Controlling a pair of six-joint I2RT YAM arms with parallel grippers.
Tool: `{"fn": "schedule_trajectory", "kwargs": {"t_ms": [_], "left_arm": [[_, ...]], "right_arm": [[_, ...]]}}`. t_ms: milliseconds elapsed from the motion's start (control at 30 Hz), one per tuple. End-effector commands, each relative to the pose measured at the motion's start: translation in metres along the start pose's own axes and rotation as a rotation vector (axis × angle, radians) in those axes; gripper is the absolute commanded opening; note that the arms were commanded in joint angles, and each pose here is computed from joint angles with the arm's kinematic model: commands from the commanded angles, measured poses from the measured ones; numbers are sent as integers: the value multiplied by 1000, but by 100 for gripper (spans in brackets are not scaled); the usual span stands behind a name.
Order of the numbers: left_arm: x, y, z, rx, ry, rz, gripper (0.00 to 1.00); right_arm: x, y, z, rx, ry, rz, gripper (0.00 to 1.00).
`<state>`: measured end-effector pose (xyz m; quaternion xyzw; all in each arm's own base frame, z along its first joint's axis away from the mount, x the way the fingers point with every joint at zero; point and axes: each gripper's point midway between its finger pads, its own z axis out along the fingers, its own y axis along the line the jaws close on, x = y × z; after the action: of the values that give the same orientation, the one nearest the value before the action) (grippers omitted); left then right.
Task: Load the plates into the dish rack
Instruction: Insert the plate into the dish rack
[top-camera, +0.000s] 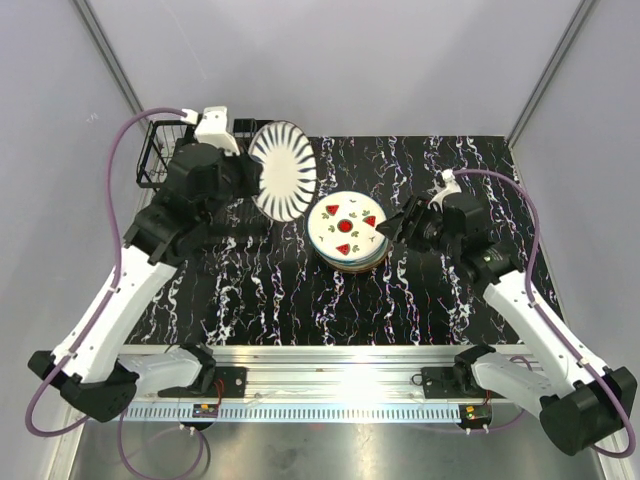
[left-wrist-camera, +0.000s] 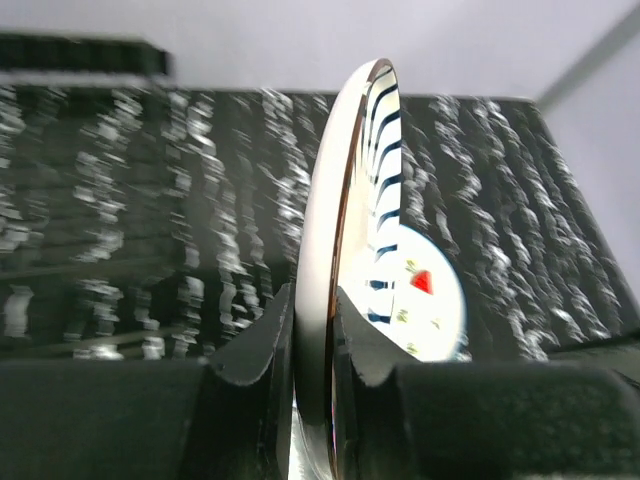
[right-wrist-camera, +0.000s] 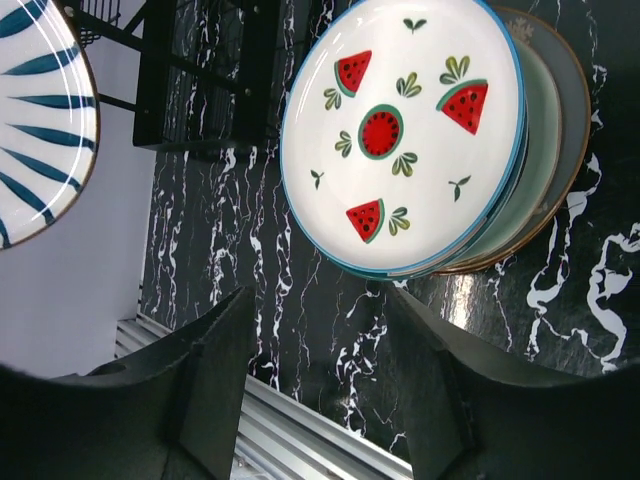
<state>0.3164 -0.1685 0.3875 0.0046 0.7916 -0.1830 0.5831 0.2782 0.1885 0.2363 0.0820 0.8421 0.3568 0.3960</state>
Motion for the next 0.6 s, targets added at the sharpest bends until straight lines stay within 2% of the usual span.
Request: {"fn": "schedule_trajectory", "kwargs": {"t_ms": [0,267,400,567], "left_arm": [[-78,24,-35,-104,-233,56,0],[-136,62,-62,-213,-370,178,0],[-166,69,-72,-235,-436,209,0],[-190,88,-73,-336,-474,292,0]], "right_arm": [[-18,12,-7,-9,-40,-90,62],[-50,38,-21,-43,-95,-210,61],[-63,49,-26,-61,-121,-258,61],[-67,51,-21,-59,-100,-307,62]]}}
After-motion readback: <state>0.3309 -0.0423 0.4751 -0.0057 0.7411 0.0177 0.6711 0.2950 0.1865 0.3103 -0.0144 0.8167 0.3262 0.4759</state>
